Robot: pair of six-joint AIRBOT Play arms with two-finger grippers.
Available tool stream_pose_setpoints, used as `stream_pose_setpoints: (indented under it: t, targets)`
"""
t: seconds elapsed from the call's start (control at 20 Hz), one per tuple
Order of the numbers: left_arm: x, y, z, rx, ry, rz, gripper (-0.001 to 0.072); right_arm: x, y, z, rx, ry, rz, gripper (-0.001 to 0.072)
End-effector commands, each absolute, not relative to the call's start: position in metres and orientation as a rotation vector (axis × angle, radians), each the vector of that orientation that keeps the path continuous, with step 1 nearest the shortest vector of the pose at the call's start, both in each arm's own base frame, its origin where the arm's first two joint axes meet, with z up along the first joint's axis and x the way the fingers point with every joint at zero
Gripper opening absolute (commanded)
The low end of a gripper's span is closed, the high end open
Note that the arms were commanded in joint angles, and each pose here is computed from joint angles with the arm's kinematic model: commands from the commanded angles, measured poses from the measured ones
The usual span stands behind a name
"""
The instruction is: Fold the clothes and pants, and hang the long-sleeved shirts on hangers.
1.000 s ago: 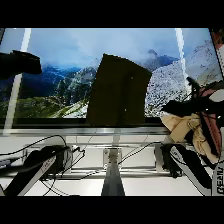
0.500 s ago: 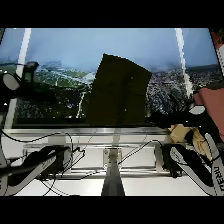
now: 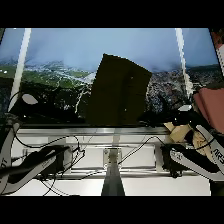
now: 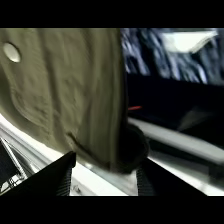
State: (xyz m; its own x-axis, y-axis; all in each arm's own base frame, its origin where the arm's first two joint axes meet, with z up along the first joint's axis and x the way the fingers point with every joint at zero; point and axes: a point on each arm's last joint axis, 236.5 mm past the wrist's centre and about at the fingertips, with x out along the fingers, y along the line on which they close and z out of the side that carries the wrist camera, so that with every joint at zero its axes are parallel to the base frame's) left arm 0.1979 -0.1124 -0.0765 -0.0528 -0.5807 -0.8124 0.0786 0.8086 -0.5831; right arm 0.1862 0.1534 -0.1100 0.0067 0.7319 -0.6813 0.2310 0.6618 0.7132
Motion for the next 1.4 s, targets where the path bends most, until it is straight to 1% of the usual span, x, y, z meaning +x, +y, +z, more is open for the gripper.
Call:
stream_pose_setpoints:
  t: [0.0,0.05,0.1,0.2,0.25,0.45,0.55,0.6,0.7,0.75,0.85,0.95,1.05,1.15,1.25,1.35]
  targets:
    - [0.204,-0.130,-0.081,-0.542,1.492,-0.574,0.0504,0.200,0.155,-0.113,0.782,1.479,0.508,0.0372]
    - [0.201,-0.131,-0.085,-0.549,1.510,-0.573,0.0504,0.203,0.154,-0.113,0.779,1.472,0.506,0.0298]
    - [0.197,-0.132,-0.089,-0.555,1.531,-0.573,0.0504,0.204,0.154,-0.112,0.778,1.466,0.505,0.0253]
    - [0.188,-0.137,-0.097,-0.556,1.574,-0.585,0.0504,0.206,0.154,-0.111,0.775,1.462,0.507,0.0081]
    - [0.184,-0.141,-0.100,-0.547,1.592,-0.605,0.0504,0.206,0.153,-0.112,0.771,1.462,0.507,0.0049]
    - [0.190,-0.169,-0.110,-0.584,1.588,-0.631,0.0500,0.206,0.153,-0.112,0.770,1.462,0.507,0.0049]
    - [0.191,-0.187,-0.114,-0.542,1.551,-0.710,0.0494,0.206,0.153,-0.112,0.766,1.460,0.512,0.0049]
    - [0.194,-0.195,-0.113,-0.530,1.516,-0.751,0.0422,0.206,0.154,-0.110,0.748,1.453,0.536,0.0049]
    - [0.211,-0.206,-0.101,-0.541,1.429,-0.806,0.0102,0.211,0.158,-0.098,0.740,1.449,0.583,0.0049]
    - [0.223,-0.208,-0.093,-0.534,1.384,-0.826,0.0017,0.216,0.161,-0.088,0.730,1.436,0.624,0.0048]
    - [0.252,-0.211,-0.072,-0.496,1.295,-0.853,0.0017,0.233,0.164,-0.060,0.687,1.377,0.704,0.0048]
    - [0.289,-0.216,-0.029,-0.438,1.157,-0.894,0.0017,0.257,0.165,-0.025,0.626,1.279,0.759,0.0047]
    - [0.328,-0.216,0.036,-0.361,0.965,-0.923,0.0016,0.282,0.166,0.023,0.530,1.137,0.799,0.0047]
    - [0.356,-0.207,0.126,-0.268,0.726,-0.924,0.0016,0.298,0.176,0.088,0.404,0.958,0.859,0.0047]
    - [0.356,-0.192,0.218,-0.178,0.495,-0.904,0.0016,0.297,0.190,0.161,0.281,0.771,0.923,0.0048]
    - [0.328,-0.177,0.296,-0.090,0.291,-0.868,0.0017,0.281,0.201,0.231,0.175,0.591,0.973,0.0048]
